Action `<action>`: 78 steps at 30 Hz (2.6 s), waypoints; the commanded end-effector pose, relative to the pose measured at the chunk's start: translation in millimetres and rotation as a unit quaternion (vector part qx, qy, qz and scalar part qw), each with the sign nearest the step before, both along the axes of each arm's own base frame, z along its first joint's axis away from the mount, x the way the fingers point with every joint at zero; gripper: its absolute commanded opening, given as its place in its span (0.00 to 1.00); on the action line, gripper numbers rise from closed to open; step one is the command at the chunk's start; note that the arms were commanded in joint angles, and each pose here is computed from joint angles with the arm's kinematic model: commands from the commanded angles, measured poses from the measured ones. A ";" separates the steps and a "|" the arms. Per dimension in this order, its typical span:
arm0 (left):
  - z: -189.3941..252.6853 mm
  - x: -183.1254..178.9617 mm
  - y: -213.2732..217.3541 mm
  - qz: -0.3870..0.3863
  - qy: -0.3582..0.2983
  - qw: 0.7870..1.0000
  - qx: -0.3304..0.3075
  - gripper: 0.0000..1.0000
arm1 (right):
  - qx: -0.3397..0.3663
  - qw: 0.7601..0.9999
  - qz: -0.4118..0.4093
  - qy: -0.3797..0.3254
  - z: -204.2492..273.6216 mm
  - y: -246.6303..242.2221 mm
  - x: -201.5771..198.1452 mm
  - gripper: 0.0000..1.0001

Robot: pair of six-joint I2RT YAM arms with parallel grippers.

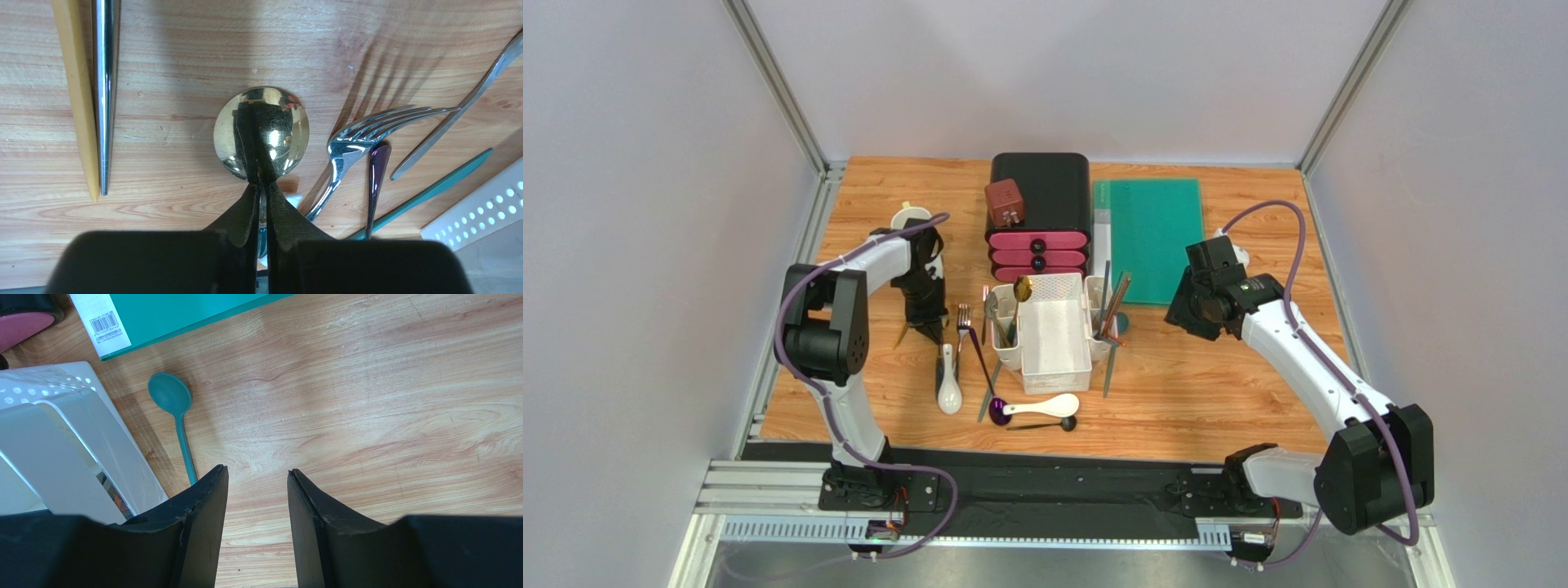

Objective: Sort the eating utensils into containers
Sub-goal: Pick up the spoon from the center of the board, then place the spoon in the storage box.

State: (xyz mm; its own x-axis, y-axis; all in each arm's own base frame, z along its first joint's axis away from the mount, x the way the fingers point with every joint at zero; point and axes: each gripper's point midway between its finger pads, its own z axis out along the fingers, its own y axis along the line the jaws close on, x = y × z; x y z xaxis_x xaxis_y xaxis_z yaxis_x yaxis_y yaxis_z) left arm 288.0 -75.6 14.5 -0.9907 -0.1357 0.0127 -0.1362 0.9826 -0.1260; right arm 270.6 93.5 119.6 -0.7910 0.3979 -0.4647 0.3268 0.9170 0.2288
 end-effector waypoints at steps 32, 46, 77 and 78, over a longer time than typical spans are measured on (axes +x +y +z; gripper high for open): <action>293.6 10.4 -56.7 0.044 -0.494 0.842 -0.212 0.00 | 0.044 0.999 0.019 -0.003 11.9 26.4 30.0 0.43; 286.7 12.5 -97.6 -0.007 -0.548 0.815 -0.190 0.00 | 0.054 0.998 0.017 0.003 14.1 30.2 31.2 0.43; 219.9 1.8 -132.2 -0.078 -0.570 0.811 -0.110 0.00 | 0.062 0.997 0.045 0.022 9.9 35.1 19.1 0.43; 214.2 2.1 -131.7 -0.079 -0.566 0.814 -0.102 0.00 | 0.064 0.997 0.047 0.021 10.9 35.8 18.7 0.42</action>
